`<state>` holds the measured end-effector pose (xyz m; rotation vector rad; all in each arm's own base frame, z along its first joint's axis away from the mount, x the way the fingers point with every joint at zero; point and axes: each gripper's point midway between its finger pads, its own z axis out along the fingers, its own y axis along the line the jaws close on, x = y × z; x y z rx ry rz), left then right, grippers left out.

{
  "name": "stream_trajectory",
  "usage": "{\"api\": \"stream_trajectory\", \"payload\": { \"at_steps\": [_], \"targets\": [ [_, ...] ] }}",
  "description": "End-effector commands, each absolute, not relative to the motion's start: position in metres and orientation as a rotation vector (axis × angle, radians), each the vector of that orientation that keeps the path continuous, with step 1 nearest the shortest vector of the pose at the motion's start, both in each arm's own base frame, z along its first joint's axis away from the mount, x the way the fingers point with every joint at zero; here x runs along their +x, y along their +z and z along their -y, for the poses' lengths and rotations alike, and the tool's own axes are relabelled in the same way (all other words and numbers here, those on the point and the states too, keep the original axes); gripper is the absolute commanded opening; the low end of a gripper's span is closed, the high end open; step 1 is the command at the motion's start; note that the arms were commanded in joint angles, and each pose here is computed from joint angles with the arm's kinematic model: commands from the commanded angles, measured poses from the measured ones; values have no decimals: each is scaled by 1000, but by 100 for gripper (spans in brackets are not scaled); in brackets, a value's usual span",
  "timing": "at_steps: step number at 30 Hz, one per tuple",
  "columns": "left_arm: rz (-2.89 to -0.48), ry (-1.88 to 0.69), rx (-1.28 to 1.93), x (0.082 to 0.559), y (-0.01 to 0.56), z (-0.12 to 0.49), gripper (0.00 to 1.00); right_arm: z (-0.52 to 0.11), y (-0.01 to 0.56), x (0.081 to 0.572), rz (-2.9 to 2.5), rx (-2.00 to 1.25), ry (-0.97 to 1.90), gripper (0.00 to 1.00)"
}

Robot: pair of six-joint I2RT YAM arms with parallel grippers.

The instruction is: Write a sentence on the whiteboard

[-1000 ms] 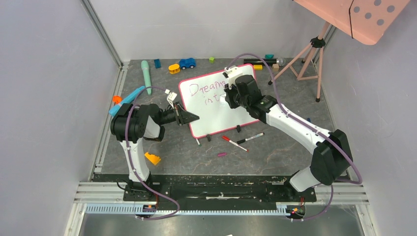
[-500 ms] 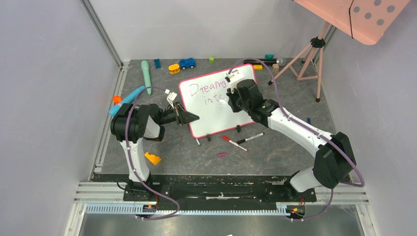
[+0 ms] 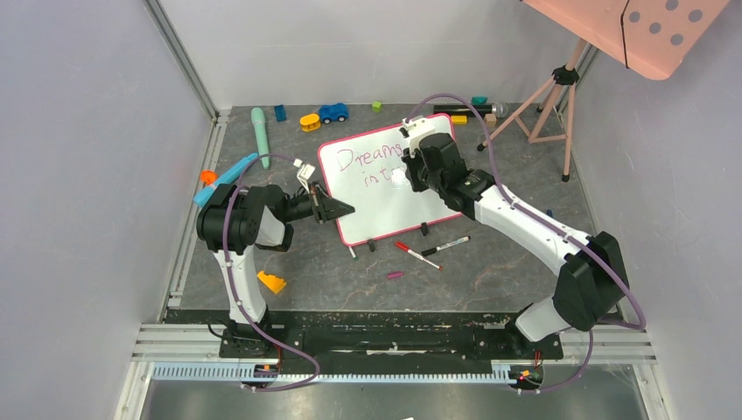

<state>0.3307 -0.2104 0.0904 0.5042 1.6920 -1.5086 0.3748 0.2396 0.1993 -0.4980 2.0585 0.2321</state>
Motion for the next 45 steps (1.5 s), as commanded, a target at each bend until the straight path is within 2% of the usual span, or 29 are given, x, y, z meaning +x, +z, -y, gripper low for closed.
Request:
{"api": "stream_trajectory", "payload": {
  "at_steps": [1, 17, 24, 31, 45],
  "targets": [
    [-1597, -1345, 617, 343, 77, 201, 2, -251, 214, 383, -2009, -493, 294, 0],
    [-1598, -1345, 616, 343, 77, 201, 2, -254, 257, 356, -1872, -497, 451, 0],
    [-1599, -1345, 616, 344, 77, 201, 2, -244, 236, 343, -1909, -473, 419, 0],
    [-1602, -1350, 610, 344, 76, 201, 2, -276, 208, 322, -1944, -574, 399, 0],
    [-1603, -1352, 609, 343, 77, 201, 2, -276, 177, 321, -2004, -583, 359, 0]
  ]
}}
